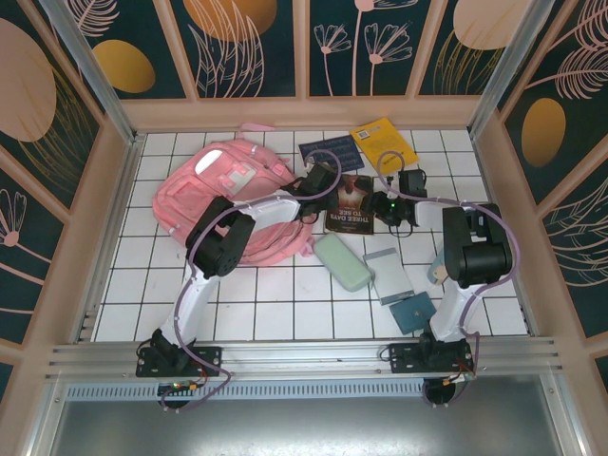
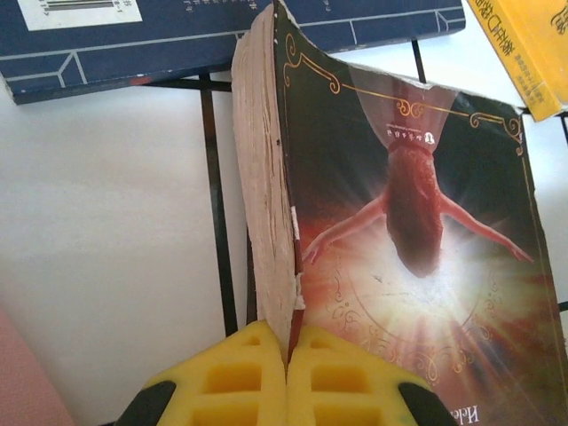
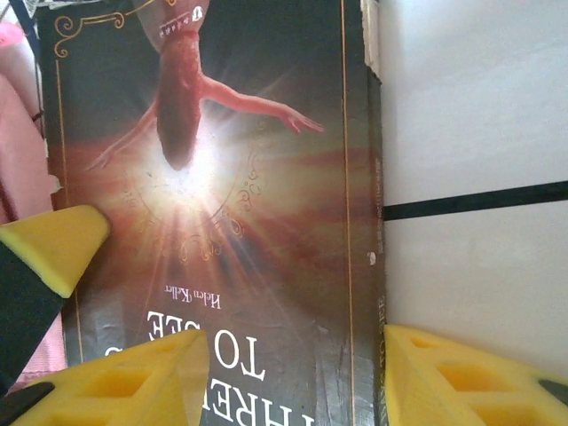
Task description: Pack the student bag
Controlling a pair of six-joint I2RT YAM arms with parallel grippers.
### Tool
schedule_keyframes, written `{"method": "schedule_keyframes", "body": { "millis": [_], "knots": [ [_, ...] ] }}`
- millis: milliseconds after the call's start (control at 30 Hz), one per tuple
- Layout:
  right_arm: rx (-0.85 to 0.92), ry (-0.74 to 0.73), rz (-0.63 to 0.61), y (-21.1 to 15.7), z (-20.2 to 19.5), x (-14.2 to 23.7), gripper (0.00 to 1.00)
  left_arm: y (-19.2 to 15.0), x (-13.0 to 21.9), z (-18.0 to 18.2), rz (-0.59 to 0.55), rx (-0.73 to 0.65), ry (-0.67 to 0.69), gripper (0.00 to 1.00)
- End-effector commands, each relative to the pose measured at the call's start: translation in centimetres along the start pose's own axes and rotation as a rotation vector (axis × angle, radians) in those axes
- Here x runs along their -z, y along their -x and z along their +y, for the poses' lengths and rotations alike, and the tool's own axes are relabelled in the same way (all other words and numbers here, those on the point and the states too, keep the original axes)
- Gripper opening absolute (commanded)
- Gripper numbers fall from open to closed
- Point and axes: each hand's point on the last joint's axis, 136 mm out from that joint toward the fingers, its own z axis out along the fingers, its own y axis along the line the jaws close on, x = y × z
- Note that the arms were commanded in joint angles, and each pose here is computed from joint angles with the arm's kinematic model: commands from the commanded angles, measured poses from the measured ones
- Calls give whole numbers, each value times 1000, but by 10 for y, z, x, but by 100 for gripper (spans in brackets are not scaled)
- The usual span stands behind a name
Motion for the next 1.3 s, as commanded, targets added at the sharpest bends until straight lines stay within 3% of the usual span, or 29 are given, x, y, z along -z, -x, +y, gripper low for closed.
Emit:
{"method": "schedule_keyframes", "body": {
  "millis": [0, 267, 567, 800, 1033, 1267],
  "knots": [
    [82, 322, 45, -5, 74, 7, 53, -38, -2, -26, 119, 33, -164, 0],
    [80, 391, 25, 1, 92, 19, 53, -35, 8, -36, 135, 126, -340, 0],
    [38, 367, 74, -11, 79, 0, 53, -36, 16, -51, 159, 170, -463, 0],
    [36, 358, 136, -30, 74, -16, 51, -43, 10, -48, 181, 187, -466, 0],
    [85, 503, 95, -23, 106, 11, 42, -49, 4, -41, 192, 177, -429, 0],
    [141, 591, 67, -19, 131, 33, 42, -55, -2, -39, 215, 190, -430, 0]
  ]
}}
